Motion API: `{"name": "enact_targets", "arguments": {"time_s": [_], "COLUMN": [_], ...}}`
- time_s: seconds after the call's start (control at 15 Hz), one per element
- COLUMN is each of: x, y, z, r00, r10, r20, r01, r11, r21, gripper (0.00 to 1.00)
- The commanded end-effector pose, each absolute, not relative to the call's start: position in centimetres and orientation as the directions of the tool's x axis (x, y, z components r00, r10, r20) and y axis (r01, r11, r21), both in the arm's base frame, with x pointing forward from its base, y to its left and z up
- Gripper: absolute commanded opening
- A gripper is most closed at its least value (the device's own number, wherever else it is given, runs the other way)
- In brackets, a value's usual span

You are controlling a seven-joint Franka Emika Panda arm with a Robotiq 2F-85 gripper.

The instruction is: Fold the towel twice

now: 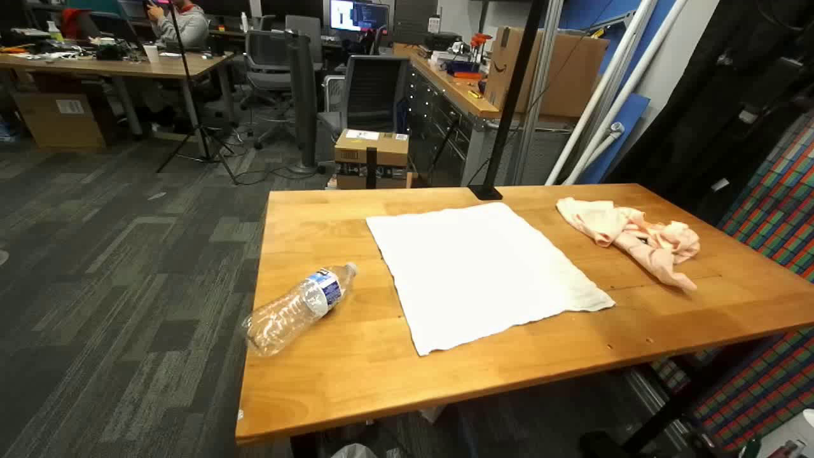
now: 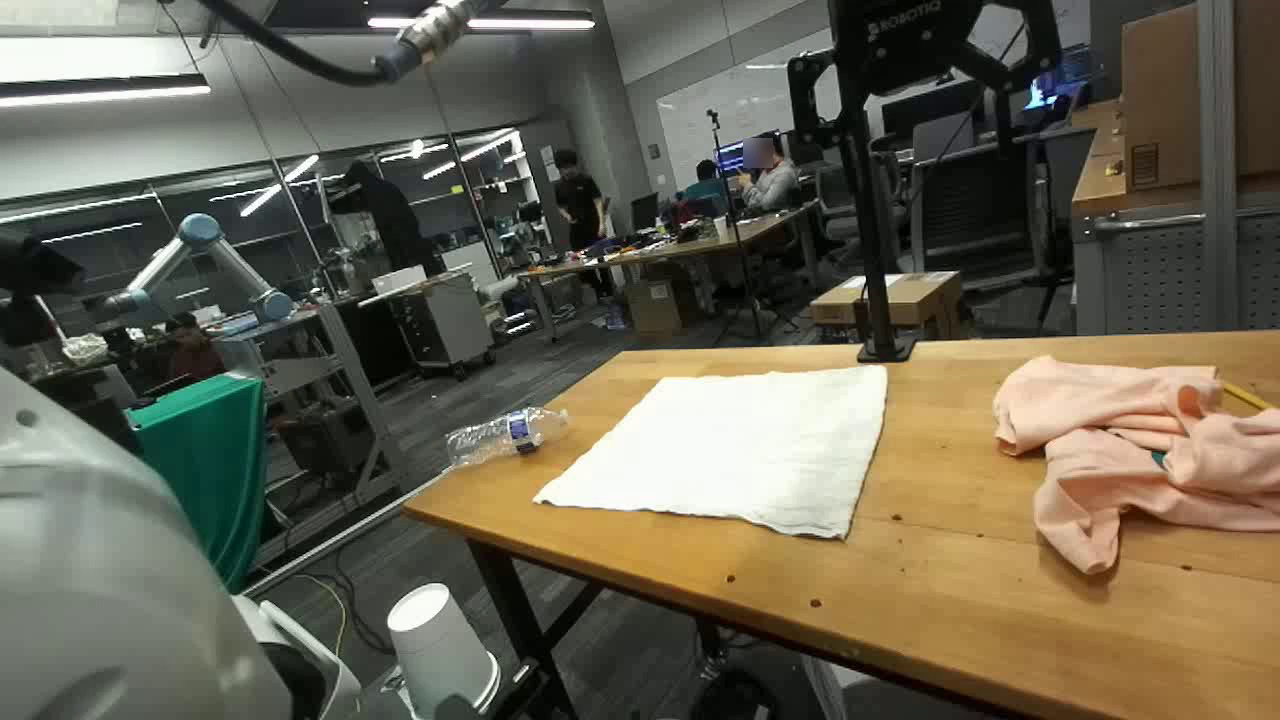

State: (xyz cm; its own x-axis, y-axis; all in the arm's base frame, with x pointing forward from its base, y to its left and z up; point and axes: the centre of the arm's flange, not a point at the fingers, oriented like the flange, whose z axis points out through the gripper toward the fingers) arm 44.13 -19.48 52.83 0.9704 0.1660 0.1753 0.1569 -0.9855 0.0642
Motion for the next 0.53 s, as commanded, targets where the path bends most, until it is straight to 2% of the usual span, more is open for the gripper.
{"name": "enact_targets", "arguments": {"time_s": [0.0, 0.47], "x": [44.18, 44.11], "y": [-19.53, -19.59], "z": [53.14, 53.78], "r00": [0.969, 0.967], "r10": [0.166, 0.165], "r20": [0.181, 0.193], "r01": [0.156, 0.154], "r11": [-0.985, -0.985], "r21": [0.067, 0.072], "gripper": [1.0, 1.0]}}
